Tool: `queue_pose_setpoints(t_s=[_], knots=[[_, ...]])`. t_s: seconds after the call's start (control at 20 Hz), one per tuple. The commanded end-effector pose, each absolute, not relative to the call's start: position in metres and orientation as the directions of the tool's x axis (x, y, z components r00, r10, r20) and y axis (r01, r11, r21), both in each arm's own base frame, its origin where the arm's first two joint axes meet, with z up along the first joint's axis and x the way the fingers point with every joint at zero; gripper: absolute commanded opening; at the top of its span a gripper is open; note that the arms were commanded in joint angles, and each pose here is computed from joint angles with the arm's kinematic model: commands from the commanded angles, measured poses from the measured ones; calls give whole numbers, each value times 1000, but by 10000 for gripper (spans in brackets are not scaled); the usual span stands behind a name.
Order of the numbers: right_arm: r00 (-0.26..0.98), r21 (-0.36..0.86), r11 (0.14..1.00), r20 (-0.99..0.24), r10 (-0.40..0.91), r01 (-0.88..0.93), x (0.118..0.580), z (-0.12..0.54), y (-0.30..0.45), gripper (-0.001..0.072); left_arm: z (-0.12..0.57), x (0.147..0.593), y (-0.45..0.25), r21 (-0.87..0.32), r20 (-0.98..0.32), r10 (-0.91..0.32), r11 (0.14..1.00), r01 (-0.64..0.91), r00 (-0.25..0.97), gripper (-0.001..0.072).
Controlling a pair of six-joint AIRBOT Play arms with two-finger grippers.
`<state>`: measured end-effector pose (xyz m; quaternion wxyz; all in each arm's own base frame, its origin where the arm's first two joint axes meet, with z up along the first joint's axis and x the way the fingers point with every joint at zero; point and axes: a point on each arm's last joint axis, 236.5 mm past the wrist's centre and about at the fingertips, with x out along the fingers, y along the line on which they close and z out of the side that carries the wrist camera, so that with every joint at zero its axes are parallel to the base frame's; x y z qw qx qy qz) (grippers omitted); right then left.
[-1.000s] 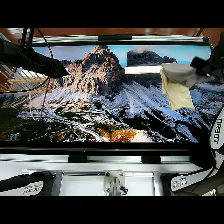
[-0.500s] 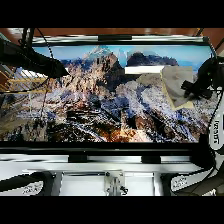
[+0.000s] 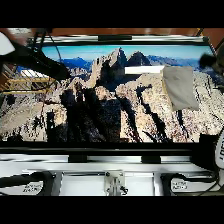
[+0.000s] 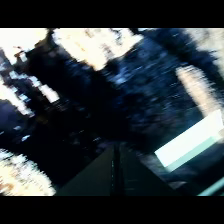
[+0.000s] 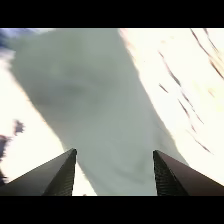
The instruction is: Fold the shirts.
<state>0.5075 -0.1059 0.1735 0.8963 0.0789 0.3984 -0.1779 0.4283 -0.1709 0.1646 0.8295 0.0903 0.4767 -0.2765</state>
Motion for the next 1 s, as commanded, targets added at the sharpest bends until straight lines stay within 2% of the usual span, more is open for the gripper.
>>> queue_pose_setpoints(t_s=[0.0,0.05,0.1,0.15,0.2,0.3,0.45,0.75,0.95], knots=[[733,-58,993,-670,-115,103,524,210,-5,577,119,453,-116,156,-912,-15,912,378,411,27],[616,-108,993,-780,-116,51,507,170,23,577,107,452,-115,170,-926,17,912,374,378,91],[479,-100,995,-874,-82,-13,487,131,52,578,93,448,-120,144,-943,11,916,376,334,405],[360,-40,997,-933,-15,-62,470,102,79,579,83,446,-122,117,-954,10,933,341,299,696],[264,41,995,-962,64,-93,456,82,104,579,74,443,-121,109,-962,19,941,319,272,719],[177,110,991,-977,122,-72,447,63,123,579,52,435,-117,110,-973,34,939,327,230,711],[183,118,991,-975,126,-55,450,59,126,578,15,409,-122,56,-990,8,938,342,141,711],[189,116,992,-974,125,-55,452,59,126,579,20,422,-139,8,-974,-69,941,338,214,711],[189,116,992,-974,125,-55,452,59,126,578,20,421,-139,6,-975,-71,941,339,213,711]])
